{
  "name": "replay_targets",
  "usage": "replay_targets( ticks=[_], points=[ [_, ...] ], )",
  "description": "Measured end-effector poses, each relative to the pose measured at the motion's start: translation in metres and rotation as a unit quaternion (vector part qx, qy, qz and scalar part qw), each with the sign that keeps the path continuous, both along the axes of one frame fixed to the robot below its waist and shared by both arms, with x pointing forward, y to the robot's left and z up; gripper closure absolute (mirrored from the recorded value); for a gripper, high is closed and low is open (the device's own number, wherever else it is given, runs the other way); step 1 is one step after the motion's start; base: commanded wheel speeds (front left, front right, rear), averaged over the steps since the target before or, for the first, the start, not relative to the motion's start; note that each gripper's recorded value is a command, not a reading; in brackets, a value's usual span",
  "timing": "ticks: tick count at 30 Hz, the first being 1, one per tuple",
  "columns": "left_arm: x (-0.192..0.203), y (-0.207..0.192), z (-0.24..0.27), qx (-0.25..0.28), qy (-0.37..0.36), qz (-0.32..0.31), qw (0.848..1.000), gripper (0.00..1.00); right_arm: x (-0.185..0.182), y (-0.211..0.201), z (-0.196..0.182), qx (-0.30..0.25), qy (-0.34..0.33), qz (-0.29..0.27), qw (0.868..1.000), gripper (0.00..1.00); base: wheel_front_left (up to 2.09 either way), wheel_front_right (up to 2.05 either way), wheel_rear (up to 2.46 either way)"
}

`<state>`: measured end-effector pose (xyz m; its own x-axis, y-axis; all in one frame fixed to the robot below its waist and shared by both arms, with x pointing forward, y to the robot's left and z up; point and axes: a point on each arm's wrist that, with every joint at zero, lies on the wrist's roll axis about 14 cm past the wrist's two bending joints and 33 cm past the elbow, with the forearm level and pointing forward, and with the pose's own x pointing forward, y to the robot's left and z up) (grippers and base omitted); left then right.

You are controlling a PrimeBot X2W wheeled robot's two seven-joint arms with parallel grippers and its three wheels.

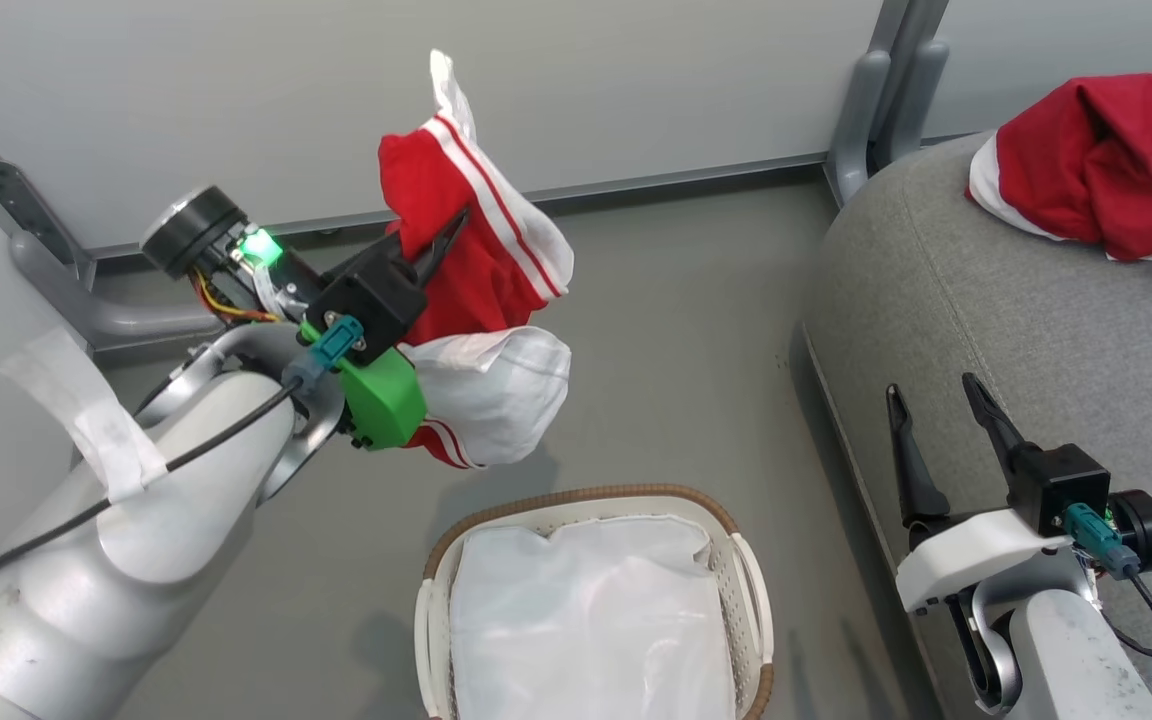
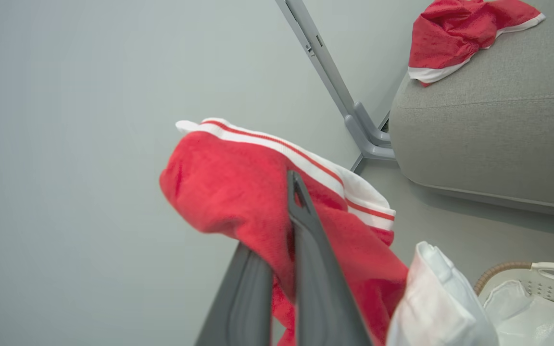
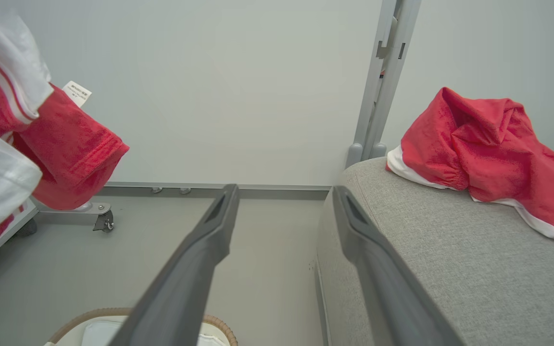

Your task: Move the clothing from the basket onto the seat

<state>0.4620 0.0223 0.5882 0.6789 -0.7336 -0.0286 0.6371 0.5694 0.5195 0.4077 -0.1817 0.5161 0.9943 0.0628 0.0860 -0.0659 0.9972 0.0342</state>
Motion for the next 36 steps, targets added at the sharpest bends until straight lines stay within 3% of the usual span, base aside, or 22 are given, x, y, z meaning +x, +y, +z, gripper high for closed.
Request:
replay_targets(
  ticks=[10, 20, 36],
  points=[
    [-0.002, -0.025, 0.066, 0.004, -0.070, -0.040, 0.997, 1.00, -0.009, 0.002, 0.012, -0.002, -0.016, 0.004, 1.000, 0.00, 0.00, 0.00, 0.00],
    [-0.011, -0.045, 0.087, -0.004, -0.086, -0.064, 0.994, 1.00, -0.013, 0.018, 0.019, -0.003, -0.025, 0.029, 0.999, 0.00, 0.00, 0.00, 0.00],
    [-0.006, -0.053, 0.089, -0.009, -0.087, -0.073, 0.994, 1.00, -0.016, 0.121, 0.040, 0.030, -0.049, 0.184, 0.981, 0.00, 0.00, 0.00, 0.00]
  ],
)
